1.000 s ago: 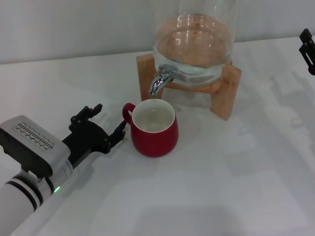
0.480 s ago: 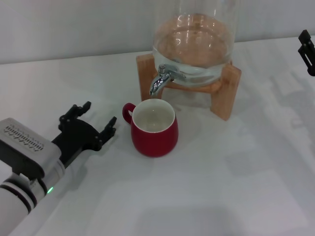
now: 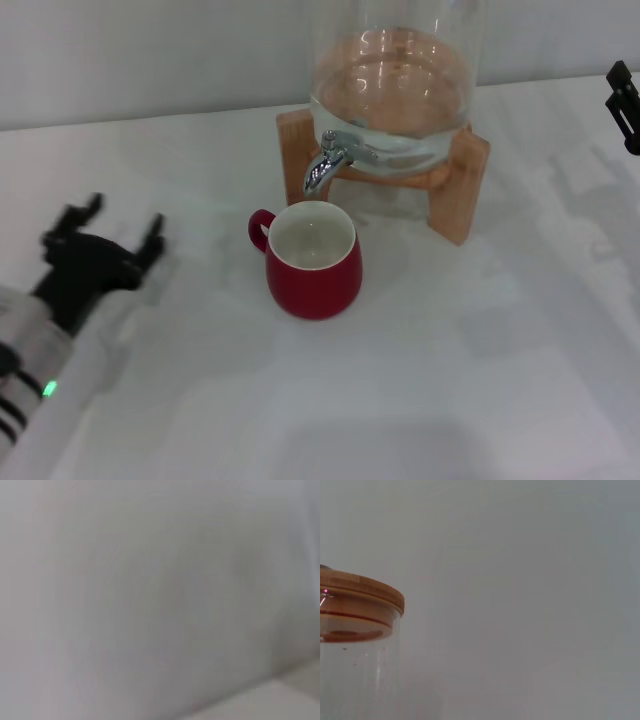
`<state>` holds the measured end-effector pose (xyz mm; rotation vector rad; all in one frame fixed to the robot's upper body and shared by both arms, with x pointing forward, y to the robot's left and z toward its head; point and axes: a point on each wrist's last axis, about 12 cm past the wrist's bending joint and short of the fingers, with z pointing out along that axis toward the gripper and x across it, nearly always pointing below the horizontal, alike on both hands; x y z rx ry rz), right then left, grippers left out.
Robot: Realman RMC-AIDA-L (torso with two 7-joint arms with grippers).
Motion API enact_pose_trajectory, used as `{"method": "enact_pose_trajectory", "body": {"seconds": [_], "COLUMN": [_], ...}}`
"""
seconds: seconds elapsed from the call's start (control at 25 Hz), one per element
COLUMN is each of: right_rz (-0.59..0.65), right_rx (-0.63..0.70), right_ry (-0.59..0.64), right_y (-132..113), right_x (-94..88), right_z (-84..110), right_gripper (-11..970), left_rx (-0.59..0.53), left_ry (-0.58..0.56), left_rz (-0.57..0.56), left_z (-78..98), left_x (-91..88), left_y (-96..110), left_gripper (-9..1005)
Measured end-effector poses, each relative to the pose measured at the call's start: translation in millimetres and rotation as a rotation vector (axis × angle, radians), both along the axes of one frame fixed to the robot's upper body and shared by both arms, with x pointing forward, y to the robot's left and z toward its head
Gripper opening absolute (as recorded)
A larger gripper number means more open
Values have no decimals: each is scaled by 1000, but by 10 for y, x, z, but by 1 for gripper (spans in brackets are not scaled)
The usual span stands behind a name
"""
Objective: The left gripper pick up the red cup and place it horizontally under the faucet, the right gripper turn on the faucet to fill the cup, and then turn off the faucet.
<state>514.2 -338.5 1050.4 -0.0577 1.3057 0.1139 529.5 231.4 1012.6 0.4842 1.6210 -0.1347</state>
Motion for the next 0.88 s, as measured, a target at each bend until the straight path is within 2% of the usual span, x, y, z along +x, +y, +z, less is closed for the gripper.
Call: {"method": "enact_pose_trajectory", "body": {"seconds": [0.32,0.6,0.76,0.88], "right_rz": [11,26,27,26], "right_rx": [25,43,45,46], "right_ry": [10,6,5,4], "right_y": [46,111,116,110], "right_x": [34,66,59,45], "right_z": [-5,5,3,-1], "right_gripper": [659,658,659,659], "left_rx": [-145,-259,-347,-370], "left_ry": [-144,-302,-338,-350], "left_rz": [155,232,278,298], "left_z": [137,283,295,294], "left_x": [-115,-265,-358,-392], "left_y": [290,463,630,711], "left_gripper": [747,747,748,748]}}
